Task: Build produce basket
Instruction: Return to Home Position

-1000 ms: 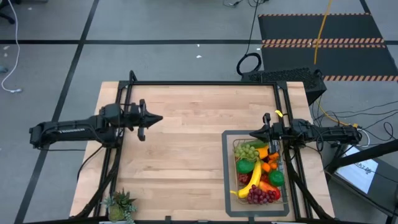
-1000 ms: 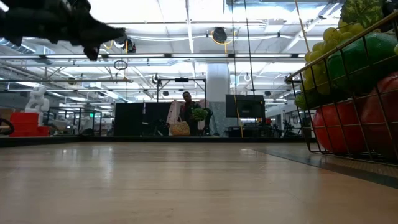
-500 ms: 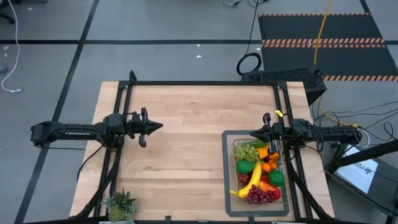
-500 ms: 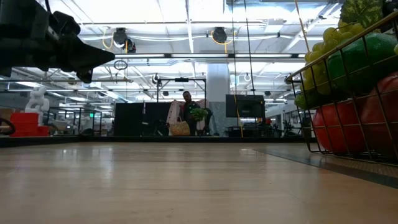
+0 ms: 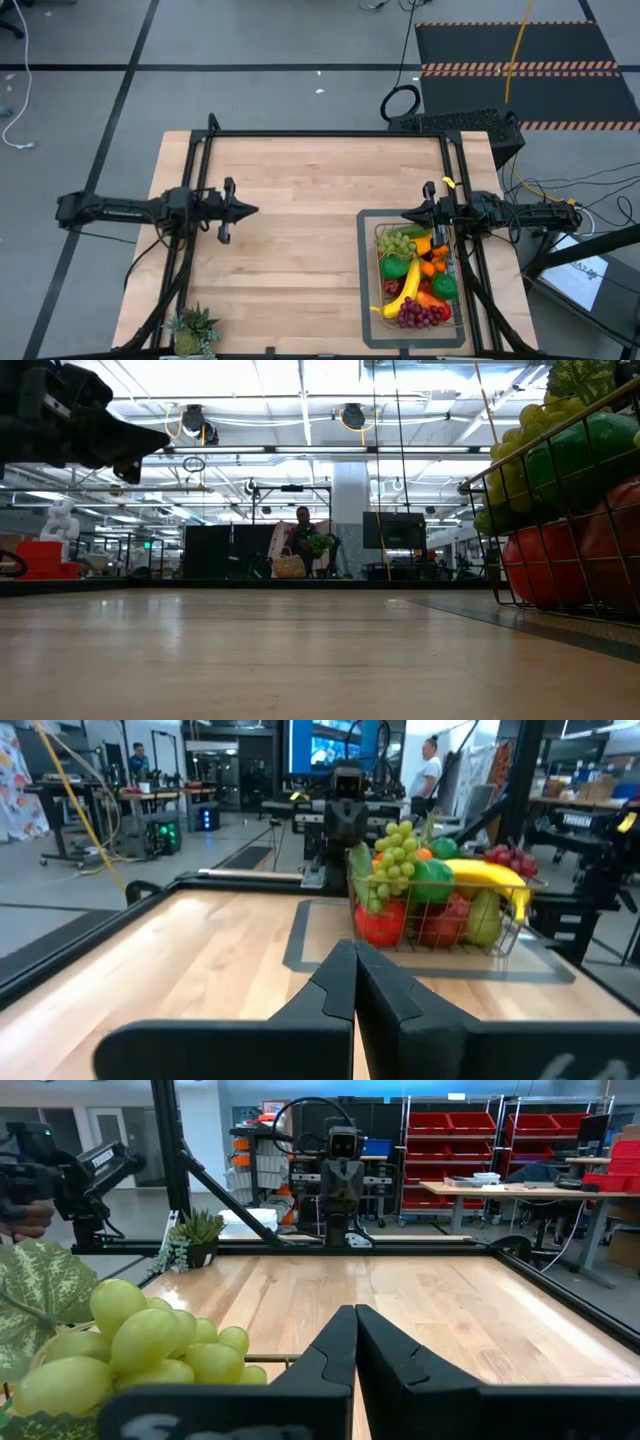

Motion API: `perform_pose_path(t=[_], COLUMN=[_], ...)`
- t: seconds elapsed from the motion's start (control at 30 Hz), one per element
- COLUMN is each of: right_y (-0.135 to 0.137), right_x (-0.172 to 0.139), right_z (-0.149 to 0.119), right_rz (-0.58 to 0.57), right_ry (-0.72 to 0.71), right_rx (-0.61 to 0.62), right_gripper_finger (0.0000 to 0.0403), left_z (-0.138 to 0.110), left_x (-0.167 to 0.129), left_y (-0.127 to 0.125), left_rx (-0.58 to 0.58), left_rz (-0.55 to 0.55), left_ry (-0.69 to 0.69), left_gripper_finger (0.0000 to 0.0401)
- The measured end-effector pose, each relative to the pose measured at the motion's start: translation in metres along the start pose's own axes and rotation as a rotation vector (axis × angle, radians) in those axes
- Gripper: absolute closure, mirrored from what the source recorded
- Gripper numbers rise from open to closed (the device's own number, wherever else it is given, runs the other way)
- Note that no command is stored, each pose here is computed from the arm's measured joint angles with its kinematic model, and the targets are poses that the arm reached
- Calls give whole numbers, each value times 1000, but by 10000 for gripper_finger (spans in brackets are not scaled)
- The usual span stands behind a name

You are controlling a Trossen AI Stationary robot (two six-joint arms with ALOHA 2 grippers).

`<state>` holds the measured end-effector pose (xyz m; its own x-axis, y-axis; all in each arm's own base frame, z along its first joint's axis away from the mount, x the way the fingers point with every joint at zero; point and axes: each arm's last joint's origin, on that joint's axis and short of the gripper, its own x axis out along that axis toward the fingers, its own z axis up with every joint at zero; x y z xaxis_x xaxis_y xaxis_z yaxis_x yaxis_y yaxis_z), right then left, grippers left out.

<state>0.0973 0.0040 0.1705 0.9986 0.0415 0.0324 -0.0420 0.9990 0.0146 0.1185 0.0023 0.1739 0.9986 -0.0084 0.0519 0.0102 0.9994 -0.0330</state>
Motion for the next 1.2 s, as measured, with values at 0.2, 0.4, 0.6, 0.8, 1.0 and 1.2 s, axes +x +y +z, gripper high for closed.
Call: perform_pose_path(t=[0.2,0.4,0.6,0.8,1.0,1.2], right_y=[0,0,0,0,0,0], right_x=[0,0,0,0,0,0], right_z=[0,0,0,0,0,0], right_rz=[0,0,0,0,0,0], right_ry=[0,0,0,0,0,0], right_rx=[0,0,0,0,0,0], right_gripper_finger=[403,403,403,403,403,403], left_z=[-3,-5,-4,-4,-4,-4], left_x=[-11,-20,-22,-22,-21,-21], left_y=[1,2,2,0,0,0], left_rx=[5,8,10,33,30,30], left_rz=[19,34,29,-36,-40,-40], left_ry=[32,40,27,22,25,25], left_gripper_finger=[401,401,401,401,393,388])
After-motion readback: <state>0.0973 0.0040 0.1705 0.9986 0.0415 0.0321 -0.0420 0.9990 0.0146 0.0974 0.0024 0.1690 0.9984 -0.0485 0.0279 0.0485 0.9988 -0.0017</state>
